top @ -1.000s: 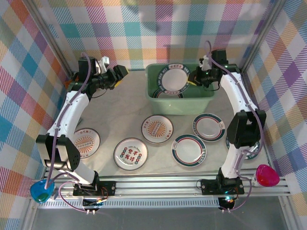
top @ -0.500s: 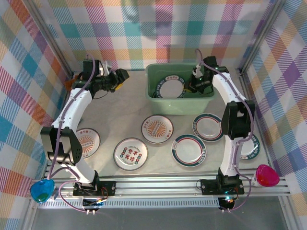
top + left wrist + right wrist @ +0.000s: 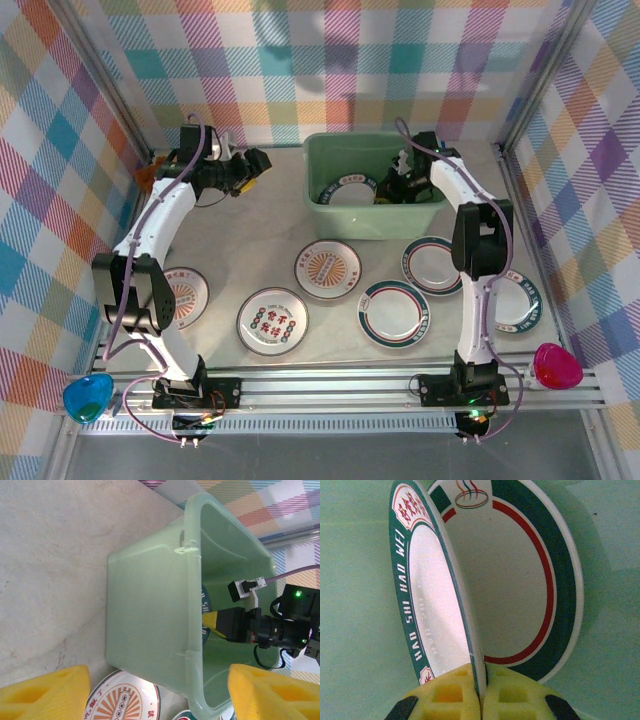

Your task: Place the plates into the plastic bin on the countertop

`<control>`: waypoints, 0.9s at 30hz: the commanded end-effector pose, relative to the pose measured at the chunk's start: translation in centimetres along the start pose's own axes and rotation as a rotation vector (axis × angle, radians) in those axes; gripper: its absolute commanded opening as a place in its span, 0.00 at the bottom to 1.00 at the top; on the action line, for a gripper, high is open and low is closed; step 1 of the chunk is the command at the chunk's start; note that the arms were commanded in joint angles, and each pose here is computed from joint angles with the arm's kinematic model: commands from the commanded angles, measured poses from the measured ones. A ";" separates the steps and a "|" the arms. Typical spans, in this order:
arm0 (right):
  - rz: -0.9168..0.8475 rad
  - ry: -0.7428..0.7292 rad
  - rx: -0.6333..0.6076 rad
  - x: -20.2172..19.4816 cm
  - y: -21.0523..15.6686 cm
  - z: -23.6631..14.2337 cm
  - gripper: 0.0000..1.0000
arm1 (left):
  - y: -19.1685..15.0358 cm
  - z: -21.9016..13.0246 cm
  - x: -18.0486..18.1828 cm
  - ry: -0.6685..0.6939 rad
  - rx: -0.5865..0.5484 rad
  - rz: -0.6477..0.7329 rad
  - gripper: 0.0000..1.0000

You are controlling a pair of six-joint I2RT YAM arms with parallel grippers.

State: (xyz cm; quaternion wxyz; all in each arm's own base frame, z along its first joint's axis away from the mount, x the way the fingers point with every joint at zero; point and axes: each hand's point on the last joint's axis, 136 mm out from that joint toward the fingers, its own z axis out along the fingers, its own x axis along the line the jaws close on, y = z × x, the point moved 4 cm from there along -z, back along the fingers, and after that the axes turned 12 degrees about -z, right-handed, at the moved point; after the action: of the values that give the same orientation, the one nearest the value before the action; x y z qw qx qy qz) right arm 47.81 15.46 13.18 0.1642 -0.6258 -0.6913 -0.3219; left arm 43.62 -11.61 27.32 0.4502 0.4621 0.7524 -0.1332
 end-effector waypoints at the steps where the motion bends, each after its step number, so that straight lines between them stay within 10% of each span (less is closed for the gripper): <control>1: -0.020 0.069 -0.011 1.2 0.9 0.3 0.03 | 0.2 0.0 0.7 0.035 0.004 0.012 0.73; 8: -0.009 0.029 0.004 0.3 0.8 0.9 0.11 | -0.6 0.3 2.0 0.073 0.036 0.009 0.73; 17: -0.029 -0.039 -0.047 1.3 1.4 -1.4 0.63 | -3.4 -0.4 4.5 0.149 0.110 0.027 0.73; 27: -0.093 -0.084 -0.168 4.9 1.9 -7.1 0.93 | -7.7 -0.5 8.1 0.182 0.225 -0.007 0.73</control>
State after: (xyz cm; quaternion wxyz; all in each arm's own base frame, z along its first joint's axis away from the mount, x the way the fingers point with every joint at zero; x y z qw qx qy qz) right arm 48.31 14.57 15.19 0.1150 -0.6395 -0.6931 -0.3122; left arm 37.39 -10.84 19.67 0.3317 0.5045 0.7810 -0.1599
